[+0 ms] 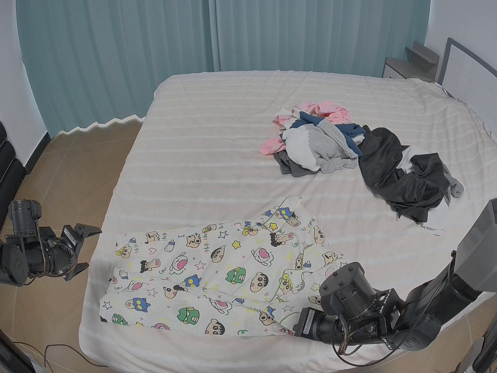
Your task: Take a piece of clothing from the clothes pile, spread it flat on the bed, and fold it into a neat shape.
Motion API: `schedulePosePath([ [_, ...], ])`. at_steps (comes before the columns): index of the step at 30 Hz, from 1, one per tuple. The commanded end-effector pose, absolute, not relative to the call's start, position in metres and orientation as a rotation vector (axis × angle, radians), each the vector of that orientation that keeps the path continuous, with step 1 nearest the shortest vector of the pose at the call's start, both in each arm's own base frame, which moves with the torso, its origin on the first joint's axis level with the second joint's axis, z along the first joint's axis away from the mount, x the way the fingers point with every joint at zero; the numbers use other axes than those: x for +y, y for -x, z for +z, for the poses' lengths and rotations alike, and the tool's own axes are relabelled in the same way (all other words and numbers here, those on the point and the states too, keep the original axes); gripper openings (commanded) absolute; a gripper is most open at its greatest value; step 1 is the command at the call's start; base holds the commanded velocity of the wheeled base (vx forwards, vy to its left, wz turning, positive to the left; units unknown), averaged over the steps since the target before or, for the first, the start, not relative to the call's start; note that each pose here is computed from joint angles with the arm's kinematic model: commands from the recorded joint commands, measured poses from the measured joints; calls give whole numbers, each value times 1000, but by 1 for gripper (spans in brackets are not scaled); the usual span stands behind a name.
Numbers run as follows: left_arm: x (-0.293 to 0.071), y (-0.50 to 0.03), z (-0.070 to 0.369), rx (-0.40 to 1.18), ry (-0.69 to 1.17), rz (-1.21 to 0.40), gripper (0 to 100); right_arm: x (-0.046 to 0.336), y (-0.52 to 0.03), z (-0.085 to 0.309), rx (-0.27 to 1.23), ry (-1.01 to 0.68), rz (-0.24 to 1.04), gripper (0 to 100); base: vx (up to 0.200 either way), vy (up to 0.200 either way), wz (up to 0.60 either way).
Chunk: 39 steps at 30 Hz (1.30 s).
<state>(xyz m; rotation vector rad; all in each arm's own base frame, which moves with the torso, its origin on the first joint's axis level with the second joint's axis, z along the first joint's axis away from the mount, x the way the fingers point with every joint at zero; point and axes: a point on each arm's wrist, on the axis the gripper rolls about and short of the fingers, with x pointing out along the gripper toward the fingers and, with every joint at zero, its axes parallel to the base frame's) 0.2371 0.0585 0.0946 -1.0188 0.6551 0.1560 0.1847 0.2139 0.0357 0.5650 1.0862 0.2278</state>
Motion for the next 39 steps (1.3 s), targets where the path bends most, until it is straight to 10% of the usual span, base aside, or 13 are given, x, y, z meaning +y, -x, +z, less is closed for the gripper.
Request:
schedulePosePath([
  [1, 59, -237, 95, 655, 1019, 156, 100, 222, -188, 46, 1127, -589, 251, 0, 0, 0, 0],
  [19, 59, -238, 92, 665, 1022, 161, 100, 228, -205, 16, 1181, -595, 153, 0, 0, 0, 0],
  [20, 59, -238, 92, 666, 1022, 161, 100, 227, -205, 15, 1183, -593, 148, 100, 0, 0, 0],
  [39, 59, -240, 89, 677, 1025, 166, 100, 155, -198, 43, 1085, -602, 91, 100, 0, 0, 0],
])
